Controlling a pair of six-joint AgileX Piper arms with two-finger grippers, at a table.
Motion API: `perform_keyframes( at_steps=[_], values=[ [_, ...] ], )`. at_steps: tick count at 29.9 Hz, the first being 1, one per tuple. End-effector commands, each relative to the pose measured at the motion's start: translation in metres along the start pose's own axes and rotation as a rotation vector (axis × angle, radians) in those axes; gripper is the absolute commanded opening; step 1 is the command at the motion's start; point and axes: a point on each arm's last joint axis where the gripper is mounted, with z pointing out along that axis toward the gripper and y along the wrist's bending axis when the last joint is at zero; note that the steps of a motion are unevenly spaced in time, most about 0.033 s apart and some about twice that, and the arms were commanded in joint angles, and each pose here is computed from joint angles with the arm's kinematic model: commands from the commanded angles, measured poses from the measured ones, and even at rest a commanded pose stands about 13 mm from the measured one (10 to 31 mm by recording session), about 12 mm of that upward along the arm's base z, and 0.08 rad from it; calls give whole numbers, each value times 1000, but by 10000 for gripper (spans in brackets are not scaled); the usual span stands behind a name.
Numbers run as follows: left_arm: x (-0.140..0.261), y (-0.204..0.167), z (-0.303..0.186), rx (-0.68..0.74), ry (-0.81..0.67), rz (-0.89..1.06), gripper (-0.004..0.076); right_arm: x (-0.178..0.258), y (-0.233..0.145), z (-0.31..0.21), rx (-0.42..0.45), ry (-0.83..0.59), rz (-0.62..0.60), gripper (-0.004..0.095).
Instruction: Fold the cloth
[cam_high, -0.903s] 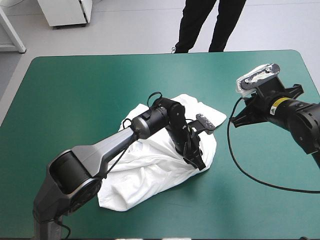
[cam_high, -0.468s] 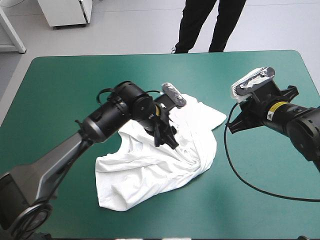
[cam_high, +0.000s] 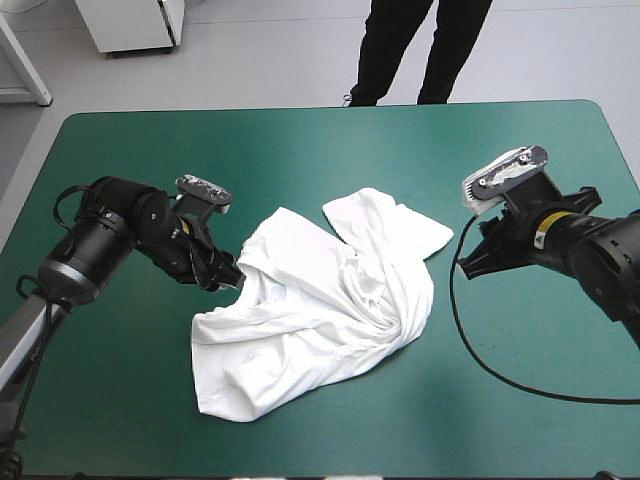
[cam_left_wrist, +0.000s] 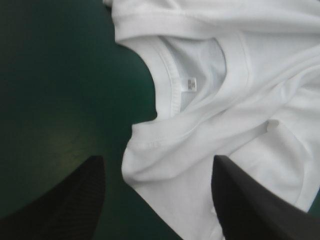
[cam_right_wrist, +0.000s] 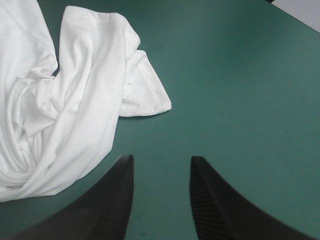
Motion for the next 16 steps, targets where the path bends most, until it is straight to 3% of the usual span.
perform_keyframes(
  at_steps=[1,5,10,16],
  values=[
    [16,-2,0,39,53,-8,455,-7,-5,-9,31,-57,-2,489],
    [31,-3,22,54,147,-11,455,-6,-5,-9,31,-53,-1,543],
    [46,0,39,18,232,11,455,-6,-5,-12,33,-67,1,542],
    [45,10,43,-28,208,16,455,-7,-2,-12,7,-75,9,539]
  ],
)
